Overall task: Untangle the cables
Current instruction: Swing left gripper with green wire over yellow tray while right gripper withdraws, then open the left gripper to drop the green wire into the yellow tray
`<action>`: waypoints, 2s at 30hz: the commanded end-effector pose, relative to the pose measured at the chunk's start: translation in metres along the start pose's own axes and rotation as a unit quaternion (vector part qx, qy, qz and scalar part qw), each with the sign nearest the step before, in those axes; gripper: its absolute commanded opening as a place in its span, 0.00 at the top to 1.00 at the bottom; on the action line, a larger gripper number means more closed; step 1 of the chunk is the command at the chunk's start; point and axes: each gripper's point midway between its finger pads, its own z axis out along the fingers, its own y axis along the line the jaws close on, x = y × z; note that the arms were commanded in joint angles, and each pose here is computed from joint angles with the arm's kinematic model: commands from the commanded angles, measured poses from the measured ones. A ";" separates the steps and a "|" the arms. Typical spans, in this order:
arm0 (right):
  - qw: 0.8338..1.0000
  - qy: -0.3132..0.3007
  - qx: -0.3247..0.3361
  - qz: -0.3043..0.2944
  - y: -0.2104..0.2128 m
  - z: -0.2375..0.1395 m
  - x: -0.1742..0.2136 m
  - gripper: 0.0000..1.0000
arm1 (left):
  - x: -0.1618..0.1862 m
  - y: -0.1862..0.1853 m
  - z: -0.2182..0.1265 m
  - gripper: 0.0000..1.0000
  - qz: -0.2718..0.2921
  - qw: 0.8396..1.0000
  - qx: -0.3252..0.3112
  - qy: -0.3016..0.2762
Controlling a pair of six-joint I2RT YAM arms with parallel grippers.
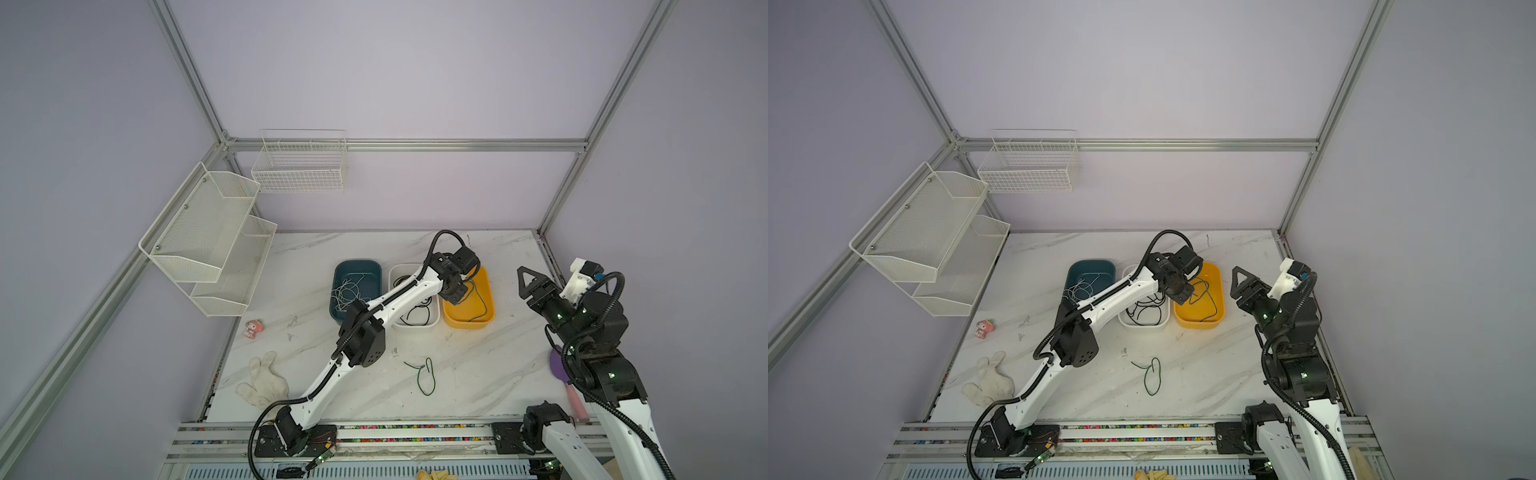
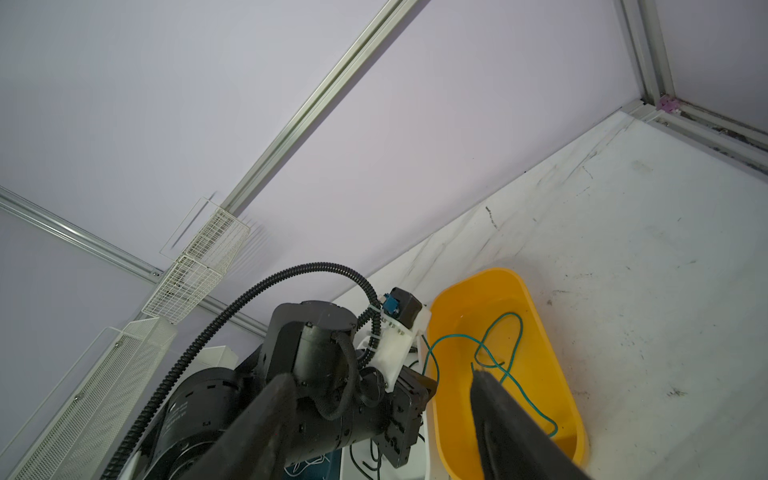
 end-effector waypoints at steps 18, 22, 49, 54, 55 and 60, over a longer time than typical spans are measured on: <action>0.999 0.044 -0.010 0.012 -0.008 0.005 0.026 0.30 | -0.029 -0.034 0.001 0.89 0.009 0.998 0.032 -0.053; 0.999 0.044 -0.012 0.013 -0.008 0.004 0.027 0.30 | -0.030 -0.033 -0.003 0.82 0.008 0.998 0.035 -0.055; 0.990 0.144 -0.004 0.006 -0.022 0.016 0.070 0.30 | -0.080 0.016 -0.200 0.00 -0.081 0.960 0.107 -0.245; 0.974 0.227 -0.028 0.006 -0.033 0.019 0.116 0.30 | -0.047 0.072 -0.238 0.00 -0.153 0.943 0.088 -0.283; 0.972 0.234 -0.036 0.003 -0.033 0.017 0.122 0.31 | -0.036 0.081 -0.242 0.00 -0.165 0.941 0.087 -0.283; 0.958 0.279 -0.062 -0.005 -0.031 0.010 0.156 0.31 | 0.012 0.105 -0.257 0.00 -0.183 0.941 0.059 -0.279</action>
